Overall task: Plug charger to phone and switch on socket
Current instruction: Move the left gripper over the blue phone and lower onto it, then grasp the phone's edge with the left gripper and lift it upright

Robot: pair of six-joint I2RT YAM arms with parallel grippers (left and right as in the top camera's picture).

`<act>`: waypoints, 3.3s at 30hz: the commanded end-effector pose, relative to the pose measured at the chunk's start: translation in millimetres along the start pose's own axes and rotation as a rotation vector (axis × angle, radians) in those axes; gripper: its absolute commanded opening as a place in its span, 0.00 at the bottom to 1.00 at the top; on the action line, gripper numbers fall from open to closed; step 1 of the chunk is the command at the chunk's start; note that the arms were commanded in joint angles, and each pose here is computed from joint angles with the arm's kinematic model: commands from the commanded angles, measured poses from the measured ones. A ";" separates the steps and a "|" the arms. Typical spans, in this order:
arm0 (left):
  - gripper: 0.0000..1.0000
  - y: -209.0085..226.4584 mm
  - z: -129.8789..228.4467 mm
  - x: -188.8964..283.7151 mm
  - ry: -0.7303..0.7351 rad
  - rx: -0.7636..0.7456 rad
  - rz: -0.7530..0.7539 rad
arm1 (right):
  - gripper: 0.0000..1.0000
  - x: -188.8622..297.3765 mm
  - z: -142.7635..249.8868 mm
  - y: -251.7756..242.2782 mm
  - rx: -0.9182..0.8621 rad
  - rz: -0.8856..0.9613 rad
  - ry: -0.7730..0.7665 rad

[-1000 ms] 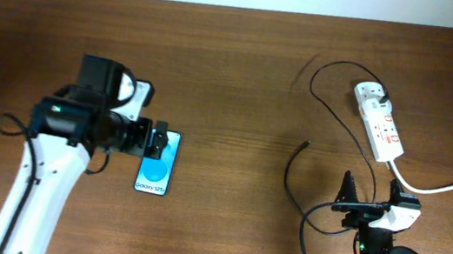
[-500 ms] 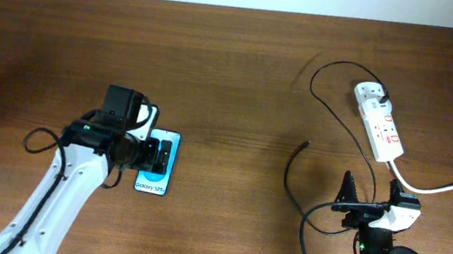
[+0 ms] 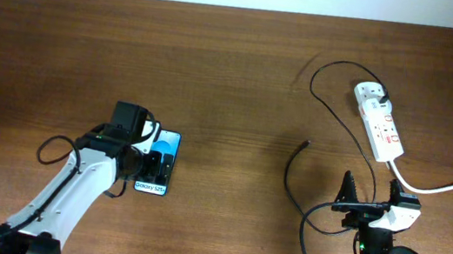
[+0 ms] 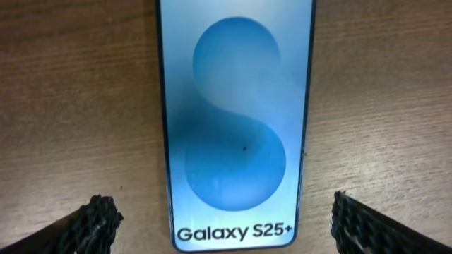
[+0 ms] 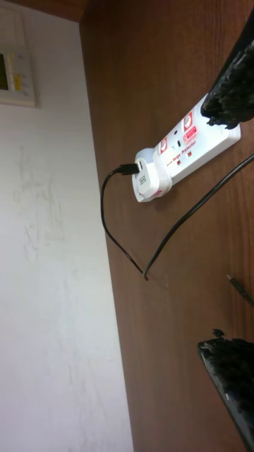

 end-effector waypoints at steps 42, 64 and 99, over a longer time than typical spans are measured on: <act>0.99 -11.1 8.2 -50.6 -0.020 0.022 -0.050 | 0.98 -0.1 3.0 -0.5 0.004 0.001 0.006; 0.47 -18.8 -53.1 6.4 -0.057 0.019 0.006 | 0.98 -0.1 3.0 -0.5 0.004 0.001 0.006; 0.32 -65.2 -47.3 98.4 0.000 0.287 0.265 | 0.98 -0.2 3.2 -0.6 0.004 0.002 0.008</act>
Point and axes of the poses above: each gripper's point midway between its finger pads, its own x axis back along the fingers, its own y axis along the line the jaws close on, z = x × y, the point moved 1 cm from there along x, back along the fingers, and after that the axes turned 13 degrees about -x, right-handed, at the moved point
